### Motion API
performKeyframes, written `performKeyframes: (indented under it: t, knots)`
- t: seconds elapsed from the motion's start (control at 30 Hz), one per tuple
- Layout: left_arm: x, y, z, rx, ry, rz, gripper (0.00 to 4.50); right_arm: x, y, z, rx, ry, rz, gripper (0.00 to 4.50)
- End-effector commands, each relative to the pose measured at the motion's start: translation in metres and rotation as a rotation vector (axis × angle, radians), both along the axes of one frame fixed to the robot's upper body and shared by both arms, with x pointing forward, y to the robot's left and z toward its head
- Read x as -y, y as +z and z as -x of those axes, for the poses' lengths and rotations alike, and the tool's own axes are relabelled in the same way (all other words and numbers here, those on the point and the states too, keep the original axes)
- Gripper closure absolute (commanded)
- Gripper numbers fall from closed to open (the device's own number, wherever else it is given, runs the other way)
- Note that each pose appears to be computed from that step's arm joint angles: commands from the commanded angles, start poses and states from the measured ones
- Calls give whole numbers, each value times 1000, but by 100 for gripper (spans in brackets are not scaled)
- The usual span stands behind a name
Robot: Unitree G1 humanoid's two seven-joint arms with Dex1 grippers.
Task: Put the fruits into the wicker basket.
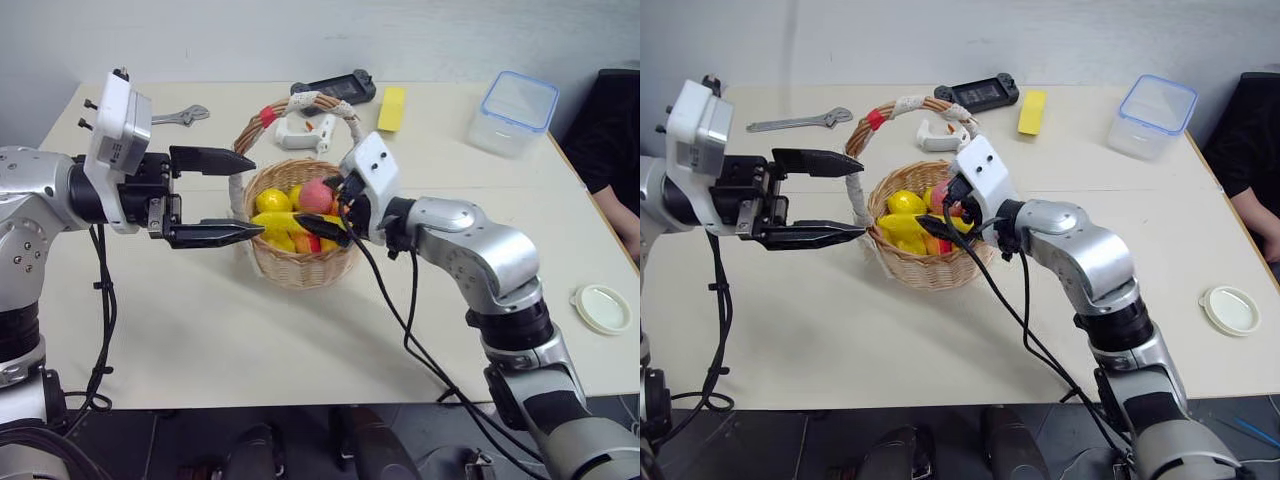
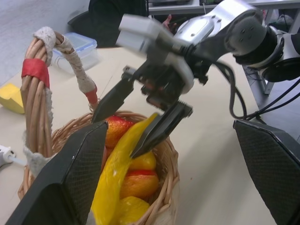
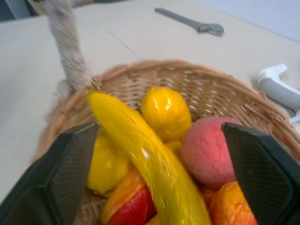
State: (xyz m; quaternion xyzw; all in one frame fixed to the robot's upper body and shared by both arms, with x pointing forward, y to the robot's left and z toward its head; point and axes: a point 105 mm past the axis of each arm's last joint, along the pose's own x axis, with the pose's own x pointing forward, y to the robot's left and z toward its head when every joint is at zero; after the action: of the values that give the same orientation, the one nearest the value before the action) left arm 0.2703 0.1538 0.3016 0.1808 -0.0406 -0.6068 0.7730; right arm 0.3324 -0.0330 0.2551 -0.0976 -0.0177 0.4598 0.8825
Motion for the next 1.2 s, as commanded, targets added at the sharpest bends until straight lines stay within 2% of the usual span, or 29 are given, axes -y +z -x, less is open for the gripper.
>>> performKeyframes:
  t: [0.03, 0.13, 0.23, 0.53, 0.7, 0.83, 0.93, 1.13, 1.2]
  knots:
    - [-2, 11, 6, 54, -1, 2, 0, 26, 28, 17, 42, -20, -85, 27]
    - [-1, 12, 4, 59, -3, 4, 0, 60, 24, 14, 17, -139, -99, 27]
    - [0, 13, 2, 62, -5, 11, 0, 72, 21, 7, -2, -209, -123, 27]
    - [6, 13, -1, 72, -25, 25, 0, 43, 19, -56, 16, -269, -180, 27]
    - [6, 15, -1, 86, -22, 30, 0, 36, 14, -82, 18, -307, -195, 27]
    - [6, 16, 1, 95, -18, 29, 0, 28, 9, -84, 48, -280, -182, 109]
    - [4, 16, 1, 102, -7, 31, 0, 21, 7, -78, 62, -239, -184, 201]
    - [3, 16, -2, 105, 1, 40, 0, 27, 11, -74, 90, -242, -202, 415]
    - [5, 17, 1, 108, -25, 49, 0, 37, 18, -70, 132, -249, -219, 428]
